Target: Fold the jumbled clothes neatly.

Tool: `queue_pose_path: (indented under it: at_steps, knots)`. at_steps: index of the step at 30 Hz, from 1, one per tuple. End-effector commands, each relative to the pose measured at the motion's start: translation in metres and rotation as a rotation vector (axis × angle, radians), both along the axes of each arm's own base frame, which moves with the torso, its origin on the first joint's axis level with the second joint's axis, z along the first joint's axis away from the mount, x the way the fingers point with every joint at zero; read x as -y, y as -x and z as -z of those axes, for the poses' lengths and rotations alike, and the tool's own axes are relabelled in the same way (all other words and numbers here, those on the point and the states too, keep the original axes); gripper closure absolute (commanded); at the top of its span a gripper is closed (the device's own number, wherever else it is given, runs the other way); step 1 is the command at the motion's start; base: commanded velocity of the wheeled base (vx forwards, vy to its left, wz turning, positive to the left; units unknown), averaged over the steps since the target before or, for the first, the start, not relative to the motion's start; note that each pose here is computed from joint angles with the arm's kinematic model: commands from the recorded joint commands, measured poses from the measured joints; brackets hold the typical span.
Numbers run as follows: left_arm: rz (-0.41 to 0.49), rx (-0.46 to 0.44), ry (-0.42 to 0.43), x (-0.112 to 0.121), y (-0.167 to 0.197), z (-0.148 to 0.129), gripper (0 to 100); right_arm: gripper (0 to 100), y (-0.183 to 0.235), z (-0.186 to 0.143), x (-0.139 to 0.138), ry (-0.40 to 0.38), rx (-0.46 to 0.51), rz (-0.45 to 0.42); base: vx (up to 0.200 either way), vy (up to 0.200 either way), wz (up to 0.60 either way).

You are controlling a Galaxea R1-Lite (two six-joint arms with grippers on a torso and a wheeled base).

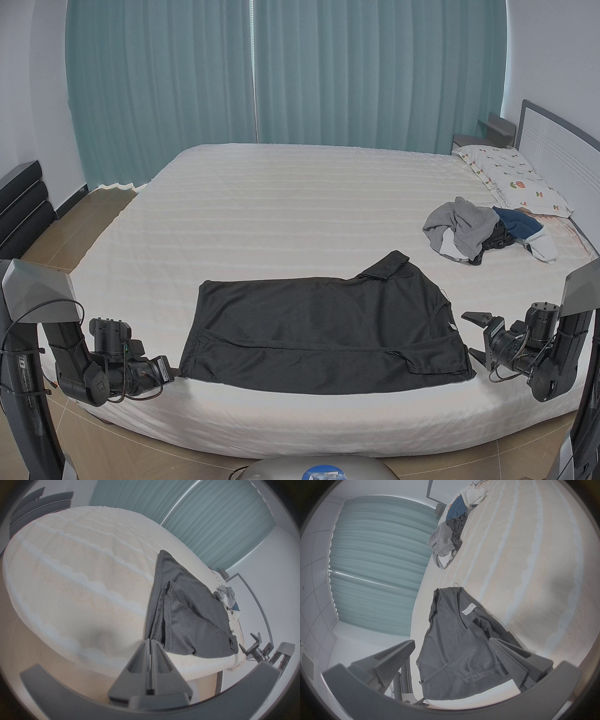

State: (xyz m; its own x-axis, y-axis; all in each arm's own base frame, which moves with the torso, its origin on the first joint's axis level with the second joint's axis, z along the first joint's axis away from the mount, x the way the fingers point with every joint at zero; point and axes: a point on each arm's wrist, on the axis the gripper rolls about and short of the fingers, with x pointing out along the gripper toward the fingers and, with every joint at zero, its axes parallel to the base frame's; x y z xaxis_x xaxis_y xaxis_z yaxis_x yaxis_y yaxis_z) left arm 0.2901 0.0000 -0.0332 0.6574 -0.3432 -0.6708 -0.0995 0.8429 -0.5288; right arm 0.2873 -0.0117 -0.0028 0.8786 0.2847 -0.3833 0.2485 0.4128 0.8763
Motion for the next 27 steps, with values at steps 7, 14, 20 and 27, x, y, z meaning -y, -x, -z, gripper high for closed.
queue_pose_path:
  at_steps: [7,14,20,27]
  knots:
    - [0.042,-0.025,-0.05,-0.002,0.017,0.001,100,0,-0.001,-0.001,0.0,0.001,0.014,-0.001,0.0,0.0,0.0]
    - [0.036,-0.014,-0.054,-0.005,0.012,0.003,100,0,0.0,0.0,0.0,0.0,0.011,-0.002,0.0,0.0,0.0]
    - [-0.003,0.034,-0.044,-0.011,0.003,-0.007,0,0,0.0,0.001,-0.001,0.0,0.008,-0.004,0.0,0.0,0.0]
    - [-0.175,0.157,0.161,-0.011,-0.035,-0.051,0,0,0.001,0.008,-0.008,-0.007,-0.021,-0.047,0.0,0.0,0.0]
